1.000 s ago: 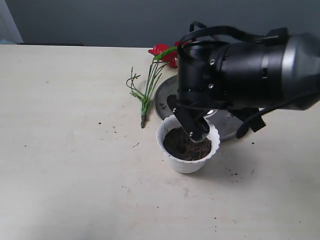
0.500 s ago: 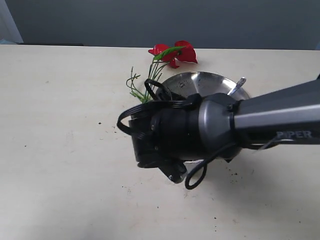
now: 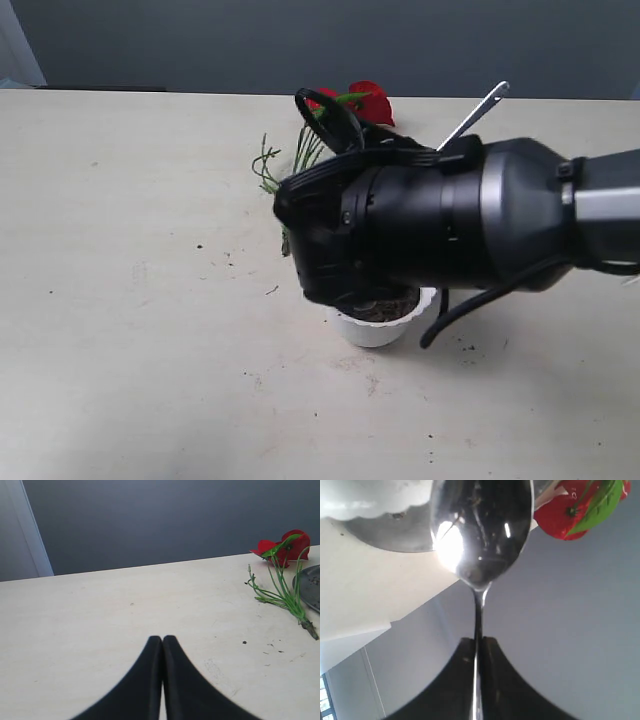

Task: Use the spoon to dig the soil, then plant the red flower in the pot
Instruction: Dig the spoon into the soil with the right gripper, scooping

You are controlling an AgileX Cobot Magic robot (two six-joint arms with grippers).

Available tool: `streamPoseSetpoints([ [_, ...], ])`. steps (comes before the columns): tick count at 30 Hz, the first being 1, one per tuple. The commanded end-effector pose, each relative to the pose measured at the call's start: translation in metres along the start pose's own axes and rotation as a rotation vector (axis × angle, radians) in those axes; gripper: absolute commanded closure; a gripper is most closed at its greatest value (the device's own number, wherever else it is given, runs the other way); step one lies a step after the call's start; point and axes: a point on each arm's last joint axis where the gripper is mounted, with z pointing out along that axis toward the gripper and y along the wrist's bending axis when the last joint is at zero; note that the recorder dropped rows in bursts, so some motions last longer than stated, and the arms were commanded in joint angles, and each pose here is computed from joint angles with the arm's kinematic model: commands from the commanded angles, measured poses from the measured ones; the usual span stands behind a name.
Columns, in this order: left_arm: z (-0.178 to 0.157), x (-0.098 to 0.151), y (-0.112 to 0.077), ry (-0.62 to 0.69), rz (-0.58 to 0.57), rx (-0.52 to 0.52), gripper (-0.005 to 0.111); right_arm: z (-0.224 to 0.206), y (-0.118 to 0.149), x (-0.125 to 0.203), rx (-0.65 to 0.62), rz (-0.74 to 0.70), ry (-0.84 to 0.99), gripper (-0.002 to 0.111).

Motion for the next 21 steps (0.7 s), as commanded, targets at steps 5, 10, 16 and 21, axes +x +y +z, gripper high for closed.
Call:
streamPoseSetpoints([
  [5,0.0,0.0,0.0,-0.004,-0.001,0.002,0.106,0.019,0.011,-0.029,-0.124,-0.012,-0.077,0.108],
  [10,0.0,0.0,0.0,-0.004,-0.001,0.002,0.106,0.024,0.02,-0.062,-0.156,-0.081,-0.096,0.108],
  [16,0.0,0.0,0.0,-0.004,-0.001,0.002,0.106,0.025,0.017,-0.054,-0.126,-0.113,0.004,0.108],
  [21,0.0,0.0,0.0,-0.004,-0.001,0.002,0.106,0.027,0.007,-0.033,-0.055,-0.063,0.055,0.108],
])
